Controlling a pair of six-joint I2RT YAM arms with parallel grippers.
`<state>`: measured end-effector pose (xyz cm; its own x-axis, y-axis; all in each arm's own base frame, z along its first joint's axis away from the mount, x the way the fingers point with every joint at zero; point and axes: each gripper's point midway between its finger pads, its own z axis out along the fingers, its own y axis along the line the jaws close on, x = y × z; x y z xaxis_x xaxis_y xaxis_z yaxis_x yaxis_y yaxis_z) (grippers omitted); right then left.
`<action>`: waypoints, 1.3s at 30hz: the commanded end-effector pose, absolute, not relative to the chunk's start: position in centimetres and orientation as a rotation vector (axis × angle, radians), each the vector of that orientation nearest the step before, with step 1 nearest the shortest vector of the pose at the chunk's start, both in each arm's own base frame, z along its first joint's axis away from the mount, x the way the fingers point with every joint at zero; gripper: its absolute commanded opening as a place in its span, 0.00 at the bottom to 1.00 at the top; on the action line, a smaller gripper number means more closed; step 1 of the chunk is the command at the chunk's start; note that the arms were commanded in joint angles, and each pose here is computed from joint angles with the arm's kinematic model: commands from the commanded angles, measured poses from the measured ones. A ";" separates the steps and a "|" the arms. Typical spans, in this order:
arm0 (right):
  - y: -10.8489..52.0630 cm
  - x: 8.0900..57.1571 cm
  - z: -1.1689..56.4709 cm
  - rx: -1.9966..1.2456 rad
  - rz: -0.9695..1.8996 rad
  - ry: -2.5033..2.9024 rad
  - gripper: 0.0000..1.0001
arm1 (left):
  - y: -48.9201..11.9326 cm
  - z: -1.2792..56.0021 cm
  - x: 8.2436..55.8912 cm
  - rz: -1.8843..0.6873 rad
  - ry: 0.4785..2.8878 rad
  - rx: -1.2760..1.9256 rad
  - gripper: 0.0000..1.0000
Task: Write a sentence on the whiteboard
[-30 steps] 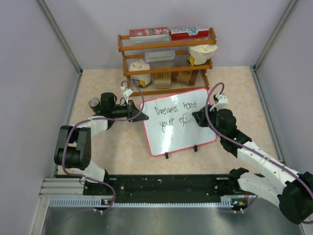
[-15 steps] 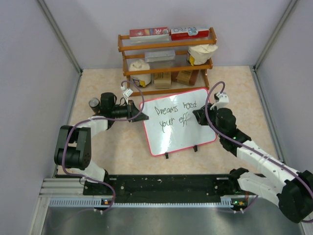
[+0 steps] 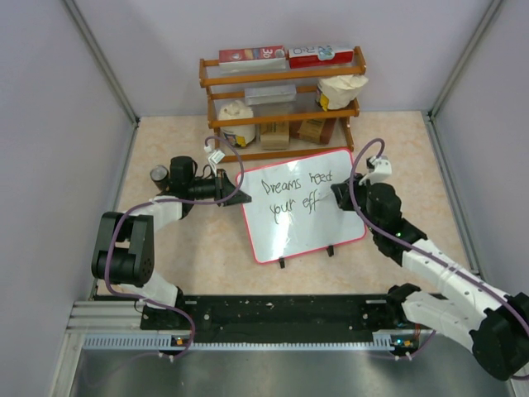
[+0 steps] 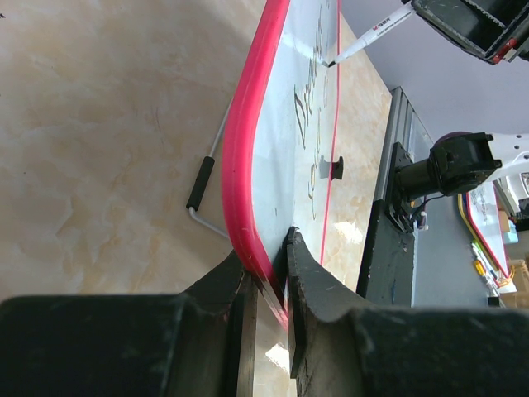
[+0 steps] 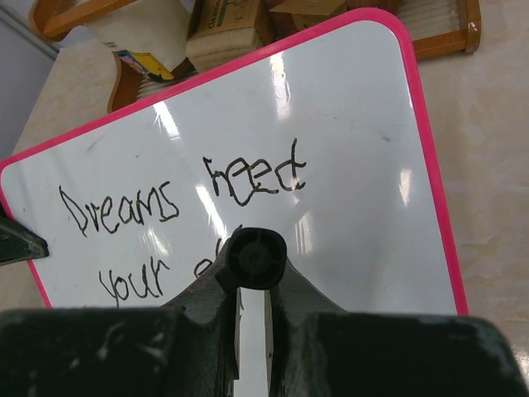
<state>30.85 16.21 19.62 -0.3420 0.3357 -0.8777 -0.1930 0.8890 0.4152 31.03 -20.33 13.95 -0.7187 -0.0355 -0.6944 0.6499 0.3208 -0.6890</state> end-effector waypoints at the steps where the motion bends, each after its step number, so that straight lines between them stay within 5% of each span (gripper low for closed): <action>1: 15.0 31.4 22.4 0.126 0.495 1.770 0.00 | -19.8 11.6 31.8 -1.286 1.999 0.581 0.00; 39: 14.5 29.8 19.1 0.064 0.467 1.852 0.00 | -19.9 11.7 31.7 -1.289 1.999 0.585 0.00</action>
